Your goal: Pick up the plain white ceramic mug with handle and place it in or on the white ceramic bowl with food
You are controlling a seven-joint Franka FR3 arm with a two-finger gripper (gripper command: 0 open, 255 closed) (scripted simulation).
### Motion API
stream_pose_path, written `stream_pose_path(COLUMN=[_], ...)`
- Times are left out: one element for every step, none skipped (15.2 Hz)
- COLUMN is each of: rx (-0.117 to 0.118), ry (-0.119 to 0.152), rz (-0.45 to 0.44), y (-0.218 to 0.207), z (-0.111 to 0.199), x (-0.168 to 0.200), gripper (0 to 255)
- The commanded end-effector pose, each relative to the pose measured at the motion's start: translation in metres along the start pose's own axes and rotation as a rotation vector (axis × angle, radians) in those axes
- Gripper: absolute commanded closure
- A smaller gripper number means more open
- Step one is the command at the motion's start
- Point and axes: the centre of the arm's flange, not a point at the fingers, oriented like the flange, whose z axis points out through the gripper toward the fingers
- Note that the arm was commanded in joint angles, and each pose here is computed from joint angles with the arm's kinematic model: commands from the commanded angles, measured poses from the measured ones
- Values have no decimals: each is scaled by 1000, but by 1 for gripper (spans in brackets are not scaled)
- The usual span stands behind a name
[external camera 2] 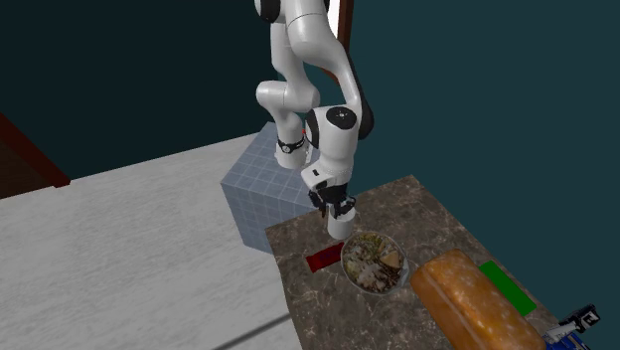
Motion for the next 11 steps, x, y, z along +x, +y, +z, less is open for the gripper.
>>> stream_pose_path(rx=[0,0,0,0,0,0,0,0,0,0,0], ry=[0,0,0,0,0,0,0,0,0,0,0], rz=[0,0,0,0,0,0,0,0,0,0,0], y=[0,0,0,0,0,0,0,0,0,0,0], z=[0,0,0,0,0,0,0,0,-5,-10,-16], x=[0,0,0,0,0,0,0,0,0,1,1], gripper=[255,255,255,255,255,255,255,255,255,255,255])
